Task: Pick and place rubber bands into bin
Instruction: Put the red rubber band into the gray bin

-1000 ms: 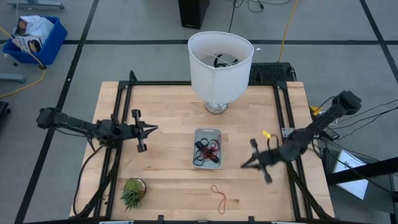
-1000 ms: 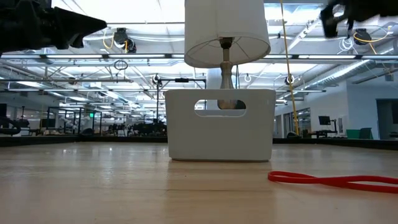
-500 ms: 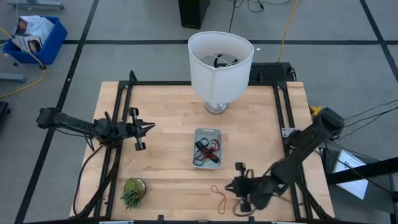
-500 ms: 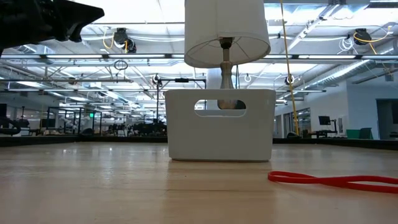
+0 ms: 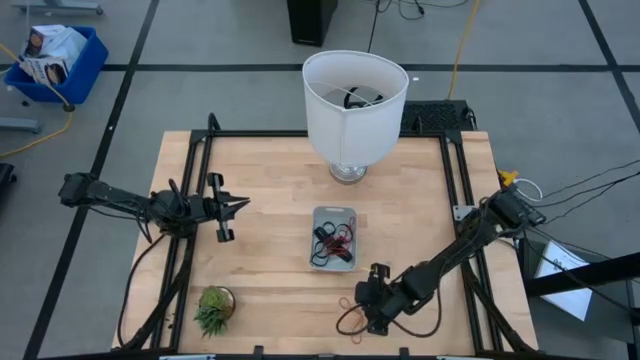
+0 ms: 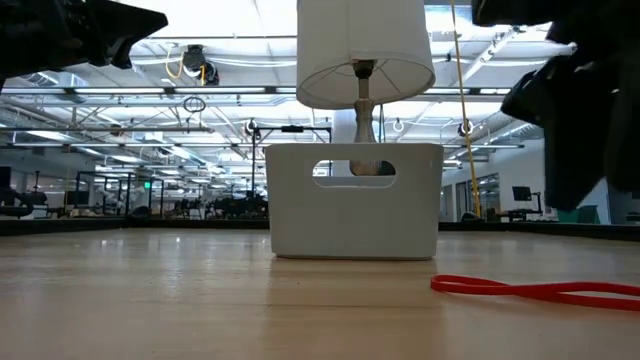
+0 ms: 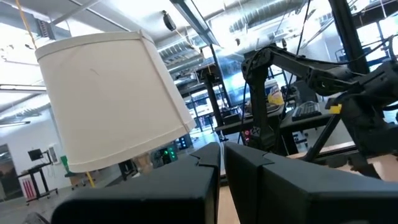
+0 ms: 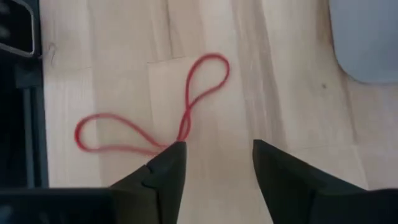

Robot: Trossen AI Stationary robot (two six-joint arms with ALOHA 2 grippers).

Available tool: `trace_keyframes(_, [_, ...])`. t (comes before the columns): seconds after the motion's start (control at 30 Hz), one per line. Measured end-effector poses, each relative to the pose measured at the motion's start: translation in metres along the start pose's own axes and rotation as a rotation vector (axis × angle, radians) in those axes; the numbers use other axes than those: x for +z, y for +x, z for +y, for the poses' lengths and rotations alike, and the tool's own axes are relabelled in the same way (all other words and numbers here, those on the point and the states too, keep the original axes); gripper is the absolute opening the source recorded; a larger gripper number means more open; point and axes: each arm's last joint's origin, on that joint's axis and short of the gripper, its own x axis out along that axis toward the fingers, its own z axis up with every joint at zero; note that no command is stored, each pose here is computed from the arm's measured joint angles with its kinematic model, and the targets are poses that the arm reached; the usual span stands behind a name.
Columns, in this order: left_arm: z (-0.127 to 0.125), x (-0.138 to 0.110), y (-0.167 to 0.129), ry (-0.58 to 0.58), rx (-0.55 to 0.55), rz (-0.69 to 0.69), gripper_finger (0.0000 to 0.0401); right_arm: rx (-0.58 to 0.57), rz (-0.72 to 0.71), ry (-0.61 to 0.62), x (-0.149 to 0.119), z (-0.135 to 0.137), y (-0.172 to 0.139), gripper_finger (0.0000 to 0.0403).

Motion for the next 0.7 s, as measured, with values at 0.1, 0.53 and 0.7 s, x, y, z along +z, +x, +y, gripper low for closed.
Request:
trace_keyframes(0.1, [0.0, 0.0, 0.0, 0.002, -0.002, 0.003, 0.0031, 0.025, -0.029, 0.008, 0.003, 0.002, 0.003, 0.0182])
trace_keyframes(0.53, [0.0, -0.001, 0.0, -0.001, -0.003, 0.007, 0.0031, 0.086, -0.089, -0.001, 0.006, 0.012, 0.005, 0.0183])
trace_keyframes(0.7, [-0.001, -0.001, 0.0, -0.029, -0.006, 0.014, 0.0031, 0.046, -0.048, -0.011, -0.002, 0.011, 0.032, 0.0183])
